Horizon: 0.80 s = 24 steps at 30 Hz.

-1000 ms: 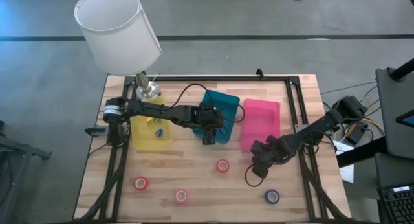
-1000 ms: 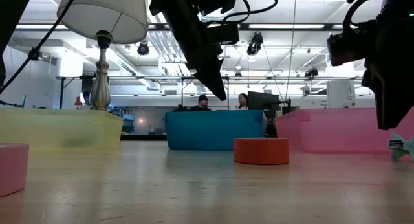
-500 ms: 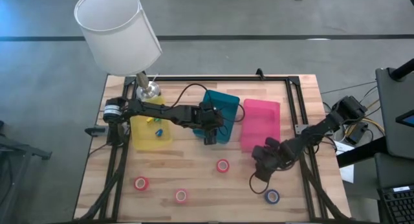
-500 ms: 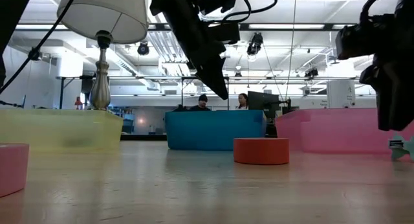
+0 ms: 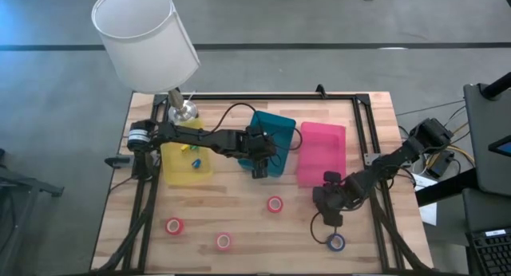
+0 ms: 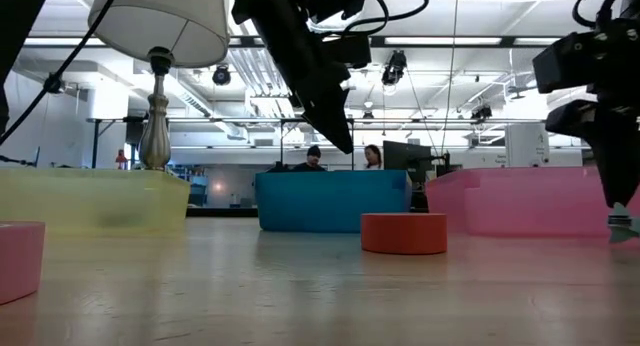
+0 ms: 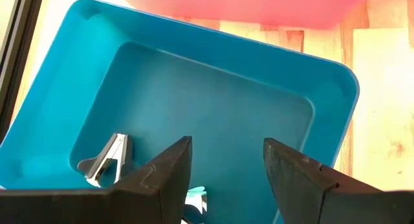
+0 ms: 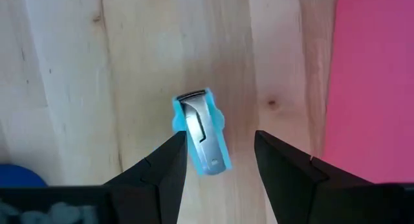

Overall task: Pick and place Stapler, Stapler remover, tape
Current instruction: Put the blue staple remover into the blue bin

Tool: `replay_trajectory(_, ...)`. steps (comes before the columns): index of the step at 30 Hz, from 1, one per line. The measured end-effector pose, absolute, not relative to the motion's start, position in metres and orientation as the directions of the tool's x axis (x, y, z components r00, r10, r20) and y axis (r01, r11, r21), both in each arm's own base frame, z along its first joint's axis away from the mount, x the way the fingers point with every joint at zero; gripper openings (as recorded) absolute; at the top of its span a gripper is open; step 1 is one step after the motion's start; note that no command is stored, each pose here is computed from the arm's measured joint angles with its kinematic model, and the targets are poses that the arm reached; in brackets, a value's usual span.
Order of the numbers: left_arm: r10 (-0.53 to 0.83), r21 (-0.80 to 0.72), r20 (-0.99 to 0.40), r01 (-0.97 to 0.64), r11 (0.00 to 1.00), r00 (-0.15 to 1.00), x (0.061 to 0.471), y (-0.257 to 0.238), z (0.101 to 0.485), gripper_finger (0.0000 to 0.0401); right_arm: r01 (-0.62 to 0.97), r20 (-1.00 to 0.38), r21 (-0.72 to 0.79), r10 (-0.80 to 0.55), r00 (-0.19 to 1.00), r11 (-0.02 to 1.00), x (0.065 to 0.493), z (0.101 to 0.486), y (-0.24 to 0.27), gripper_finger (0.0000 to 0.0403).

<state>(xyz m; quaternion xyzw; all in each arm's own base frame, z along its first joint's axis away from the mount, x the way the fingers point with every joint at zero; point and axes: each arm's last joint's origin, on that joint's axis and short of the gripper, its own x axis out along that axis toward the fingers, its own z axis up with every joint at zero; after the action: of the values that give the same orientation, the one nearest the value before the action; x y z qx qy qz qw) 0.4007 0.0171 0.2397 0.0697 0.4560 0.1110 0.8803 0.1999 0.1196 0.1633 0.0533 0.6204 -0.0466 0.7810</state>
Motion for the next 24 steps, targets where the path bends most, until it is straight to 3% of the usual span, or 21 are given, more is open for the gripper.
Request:
replay_trajectory(14, 0.259, 0.209, -0.788, -0.152, 0.966, 0.559, 0.401, 0.017, 0.24, 0.0195, -0.006, -0.978, 0.011, 0.012, 0.21, 1.0, 0.193, 0.162, 0.127, 0.0176)
replay_trajectory(24, 0.259, 0.209, -0.788, -0.153, 0.966, 0.559, 0.401, 0.017, 0.24, 0.0195, 0.074, -0.968, 0.002, -0.016, 0.249, 0.997, 0.181, 0.137, 0.123, 0.0176)
